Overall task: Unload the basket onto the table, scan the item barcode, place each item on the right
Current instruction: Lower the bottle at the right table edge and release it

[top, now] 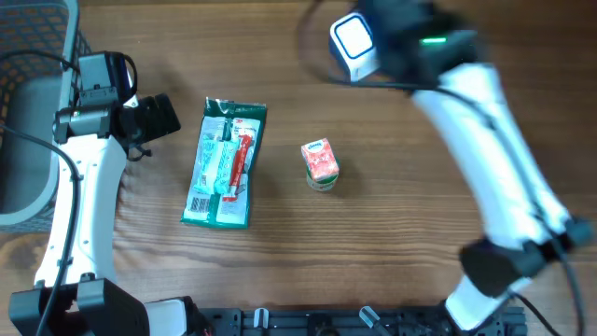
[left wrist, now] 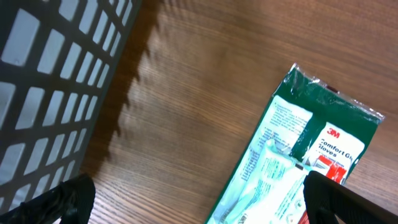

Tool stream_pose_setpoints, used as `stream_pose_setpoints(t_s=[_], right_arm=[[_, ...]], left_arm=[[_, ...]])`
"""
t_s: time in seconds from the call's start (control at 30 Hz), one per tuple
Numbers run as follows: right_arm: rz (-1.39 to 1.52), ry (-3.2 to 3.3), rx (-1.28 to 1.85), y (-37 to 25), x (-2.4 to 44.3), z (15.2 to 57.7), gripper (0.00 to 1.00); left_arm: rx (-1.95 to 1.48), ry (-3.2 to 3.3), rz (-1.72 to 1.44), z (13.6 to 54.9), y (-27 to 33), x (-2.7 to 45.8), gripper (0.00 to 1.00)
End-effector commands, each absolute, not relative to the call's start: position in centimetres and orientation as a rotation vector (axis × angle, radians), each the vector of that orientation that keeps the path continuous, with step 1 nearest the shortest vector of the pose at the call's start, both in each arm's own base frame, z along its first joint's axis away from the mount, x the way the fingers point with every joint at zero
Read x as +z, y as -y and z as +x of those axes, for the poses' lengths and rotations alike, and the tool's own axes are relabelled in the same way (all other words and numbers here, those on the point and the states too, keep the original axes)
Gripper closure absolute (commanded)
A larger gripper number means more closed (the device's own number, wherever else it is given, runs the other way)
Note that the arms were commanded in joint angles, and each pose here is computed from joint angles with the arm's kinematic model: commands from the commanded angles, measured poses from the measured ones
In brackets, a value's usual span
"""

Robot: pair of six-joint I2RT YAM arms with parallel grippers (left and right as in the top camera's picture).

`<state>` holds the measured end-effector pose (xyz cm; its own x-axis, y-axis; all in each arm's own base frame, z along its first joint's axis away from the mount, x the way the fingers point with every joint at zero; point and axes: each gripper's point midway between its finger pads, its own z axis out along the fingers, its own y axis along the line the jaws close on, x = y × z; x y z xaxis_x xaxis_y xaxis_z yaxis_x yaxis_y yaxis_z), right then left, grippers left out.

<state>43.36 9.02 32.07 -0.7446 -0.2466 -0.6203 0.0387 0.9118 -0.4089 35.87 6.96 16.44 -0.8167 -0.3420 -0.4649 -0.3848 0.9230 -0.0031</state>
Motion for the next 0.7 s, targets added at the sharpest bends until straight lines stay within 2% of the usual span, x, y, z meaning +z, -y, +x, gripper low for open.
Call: stream_pose_setpoints(t_s=[0.0, 0.17, 0.5, 0.67], right_arm=[[0.215, -2.628, -0.015, -6.2, 29.3, 40.1, 0.86], [0.431, -2.824, 0.08, -1.4, 25.2, 37.5, 0.87], [0.412, -2.906, -0.002, 0.2, 16.4, 38.2, 0.87], [0.374, -2.898, 0.15, 1.0, 13.2, 38.9, 0.87]], left_arm=[[0.134, -2.608, -0.543, 35.9, -7.2, 16.4, 0.0], [0.134, -2.608, -0.543, 35.9, -7.2, 16.4, 0.0], [0.134, -2.607, -0.543, 35.9, -7.2, 16.4, 0.0], [0.134, -2.608, -0.543, 35.9, -7.2, 16.4, 0.0]])
